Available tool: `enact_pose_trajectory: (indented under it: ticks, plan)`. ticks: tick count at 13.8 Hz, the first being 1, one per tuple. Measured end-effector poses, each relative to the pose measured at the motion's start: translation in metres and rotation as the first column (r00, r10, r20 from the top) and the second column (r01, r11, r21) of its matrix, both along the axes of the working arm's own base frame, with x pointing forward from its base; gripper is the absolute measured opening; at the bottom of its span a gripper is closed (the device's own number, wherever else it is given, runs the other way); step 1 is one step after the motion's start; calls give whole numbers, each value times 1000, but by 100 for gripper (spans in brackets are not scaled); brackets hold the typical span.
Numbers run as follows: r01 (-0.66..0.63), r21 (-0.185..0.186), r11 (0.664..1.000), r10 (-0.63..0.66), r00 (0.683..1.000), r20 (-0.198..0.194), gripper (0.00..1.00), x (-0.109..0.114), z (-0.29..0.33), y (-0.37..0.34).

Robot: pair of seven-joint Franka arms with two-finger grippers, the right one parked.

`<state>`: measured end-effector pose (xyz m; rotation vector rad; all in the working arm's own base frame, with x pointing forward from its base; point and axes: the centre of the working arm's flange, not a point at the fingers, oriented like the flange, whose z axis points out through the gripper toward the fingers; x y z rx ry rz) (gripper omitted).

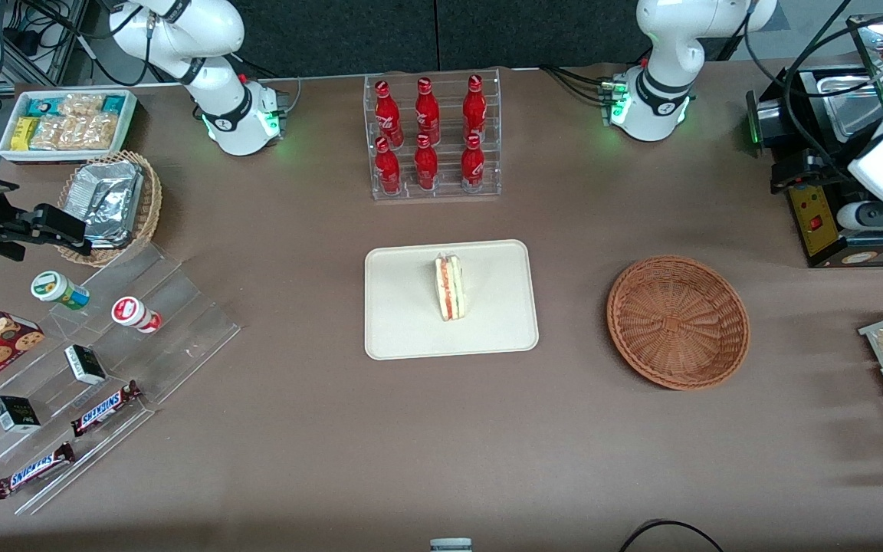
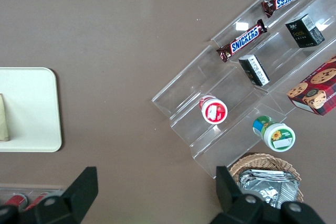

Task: Place sandwich from basket to tray

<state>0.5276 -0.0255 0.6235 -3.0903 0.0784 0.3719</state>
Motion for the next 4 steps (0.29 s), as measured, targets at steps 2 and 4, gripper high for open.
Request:
enact_pose_trajectory:
  ticks: [2,4]
  plan:
    - [-2,1,1000,2,1000,5,100,-3,4,-1]
    - [-4,1,1000,4,1000,5,100,-3,4,0]
